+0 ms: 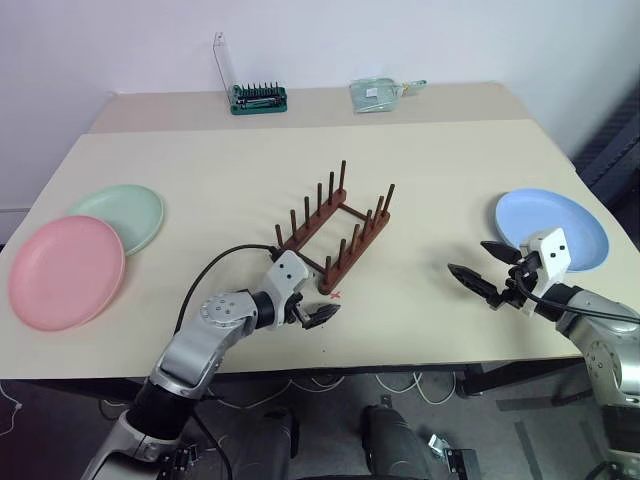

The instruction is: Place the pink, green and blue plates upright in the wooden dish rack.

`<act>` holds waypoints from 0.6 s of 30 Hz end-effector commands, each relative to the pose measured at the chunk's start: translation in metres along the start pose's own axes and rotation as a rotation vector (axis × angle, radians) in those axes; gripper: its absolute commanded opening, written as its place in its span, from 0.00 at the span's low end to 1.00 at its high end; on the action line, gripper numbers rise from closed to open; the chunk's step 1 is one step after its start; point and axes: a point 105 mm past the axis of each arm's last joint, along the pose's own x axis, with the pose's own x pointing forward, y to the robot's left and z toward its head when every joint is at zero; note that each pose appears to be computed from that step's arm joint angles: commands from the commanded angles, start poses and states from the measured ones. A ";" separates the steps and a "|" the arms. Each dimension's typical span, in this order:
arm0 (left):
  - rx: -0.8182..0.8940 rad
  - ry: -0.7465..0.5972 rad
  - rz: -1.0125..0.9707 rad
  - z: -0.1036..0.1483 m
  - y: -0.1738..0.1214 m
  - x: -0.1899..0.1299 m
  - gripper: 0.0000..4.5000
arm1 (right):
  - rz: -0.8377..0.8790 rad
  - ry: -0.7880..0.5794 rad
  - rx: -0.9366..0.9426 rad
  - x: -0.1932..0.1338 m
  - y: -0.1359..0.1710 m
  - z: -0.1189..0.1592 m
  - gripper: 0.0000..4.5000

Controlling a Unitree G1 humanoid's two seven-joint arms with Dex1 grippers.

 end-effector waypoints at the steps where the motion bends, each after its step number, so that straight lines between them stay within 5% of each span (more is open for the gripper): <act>1: 0.022 -0.010 0.050 0.000 0.009 0.000 0.67 | -0.013 -0.064 -0.028 -0.005 0.002 0.013 1.00; 5: 0.031 -0.020 0.075 -0.001 0.015 0.000 0.21 | -0.011 -0.068 -0.027 -0.002 0.001 0.012 1.00; 6: 0.027 -0.021 0.081 -0.002 0.018 0.000 0.16 | -0.009 -0.072 -0.026 -0.001 0.001 0.013 1.00; 11: 0.073 -0.022 0.050 -0.006 0.024 -0.003 0.16 | 0.013 -0.082 -0.017 0.002 0.009 0.012 1.00; 18: 0.240 -0.057 -0.312 0.004 0.015 -0.008 0.16 | 0.048 -0.058 0.010 0.000 0.021 -0.001 1.00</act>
